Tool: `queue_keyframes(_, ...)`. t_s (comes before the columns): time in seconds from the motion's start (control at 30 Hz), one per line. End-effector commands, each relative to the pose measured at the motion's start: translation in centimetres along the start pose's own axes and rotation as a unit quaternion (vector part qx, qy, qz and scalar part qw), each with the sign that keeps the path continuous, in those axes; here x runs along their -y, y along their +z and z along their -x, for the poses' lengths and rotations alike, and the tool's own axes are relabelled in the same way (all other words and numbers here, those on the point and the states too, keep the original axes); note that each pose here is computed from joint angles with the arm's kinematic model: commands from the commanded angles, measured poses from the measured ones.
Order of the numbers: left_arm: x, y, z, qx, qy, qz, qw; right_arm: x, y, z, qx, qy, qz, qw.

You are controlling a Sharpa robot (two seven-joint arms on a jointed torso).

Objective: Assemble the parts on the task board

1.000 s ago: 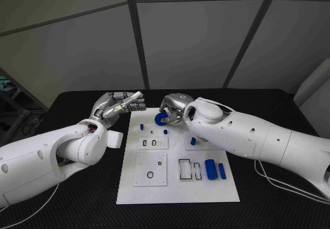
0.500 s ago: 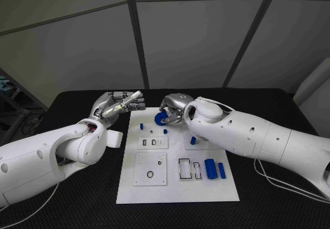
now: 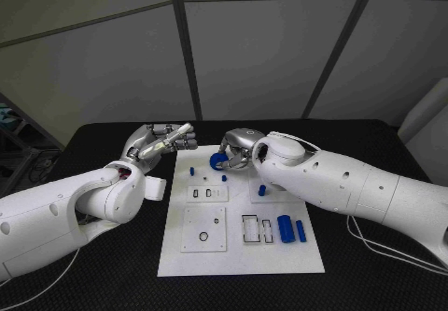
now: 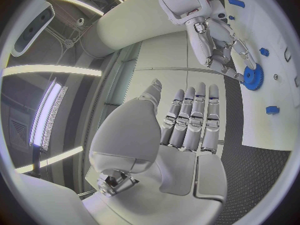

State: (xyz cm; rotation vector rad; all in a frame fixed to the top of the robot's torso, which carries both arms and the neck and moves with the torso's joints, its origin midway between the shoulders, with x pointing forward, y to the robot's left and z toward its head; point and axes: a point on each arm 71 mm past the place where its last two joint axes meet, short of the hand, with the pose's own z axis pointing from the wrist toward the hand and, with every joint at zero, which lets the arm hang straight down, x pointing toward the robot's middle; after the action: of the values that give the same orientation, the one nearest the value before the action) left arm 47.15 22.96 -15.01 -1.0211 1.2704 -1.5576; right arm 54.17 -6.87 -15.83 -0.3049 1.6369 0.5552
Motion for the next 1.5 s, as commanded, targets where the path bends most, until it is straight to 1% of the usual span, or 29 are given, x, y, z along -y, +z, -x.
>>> queue_keyframes(0.03, 0.18, 0.03, -0.11, -0.007, 0.0, -0.004, 1.0, 0.2, -0.1, -0.1, -0.013, 0.005, -0.006, 1.0)
queue_keyframes(0.53, 0.18, 0.02, 0.02, -0.005, 0.001, -0.005, 1.0, 0.7, -0.5, 0.0, -0.016, 0.003, -0.016, 1.0)
queue_keyframes(0.63, 0.19, 0.01, 0.04, -0.004, 0.002, -0.005, 1.0, 0.8, -0.7, 0.2, -0.005, 0.004, -0.016, 1.0)
queue_keyframes(0.73, 0.19, 0.01, 0.05, -0.004, 0.002, -0.005, 1.0, 1.1, -1.0, 0.5, 0.014, 0.008, -0.015, 1.0)
queue_keyframes(0.87, 0.19, 0.01, 0.1, -0.004, 0.002, -0.005, 1.0, 1.6, -1.8, 1.4, 0.06, 0.019, -0.007, 0.998)
queue_keyframes(0.97, 0.18, 0.0, 0.19, -0.003, 0.002, -0.005, 1.0, 2.2, -2.8, 2.1, 0.096, 0.04, 0.005, 0.995)
queue_keyframes(1.03, 0.19, -0.01, 0.26, -0.002, 0.003, -0.005, 1.0, 2.8, -3.8, 2.6, 0.11, 0.058, 0.012, 0.992)
queue_keyframes(1.13, 0.2, -0.04, 0.35, -0.001, 0.003, -0.005, 1.0, 4.1, -5.1, 2.8, 0.102, 0.08, 0.015, 0.991)
queue_keyframes(1.23, 0.22, -0.08, 0.44, -0.001, 0.004, -0.005, 1.0, 6.2, -6.8, 3.0, 0.081, 0.109, 0.009, 0.991)
queue_keyframes(1.33, 0.22, -0.1, 0.53, 0.0, 0.004, -0.005, 1.0, 8.8, -8.4, 3.1, 0.066, 0.136, -0.006, 0.989)
queue_keyframes(1.43, 0.22, -0.11, 0.61, 0.001, 0.005, -0.005, 1.0, 11.1, -9.6, 3.3, 0.064, 0.15, -0.02, 0.986)
queue_keyframes(1.5, 0.2, -0.08, 0.65, 0.001, 0.005, -0.005, 1.0, 12.8, -10.5, 3.5, 0.069, 0.157, -0.037, 0.984)
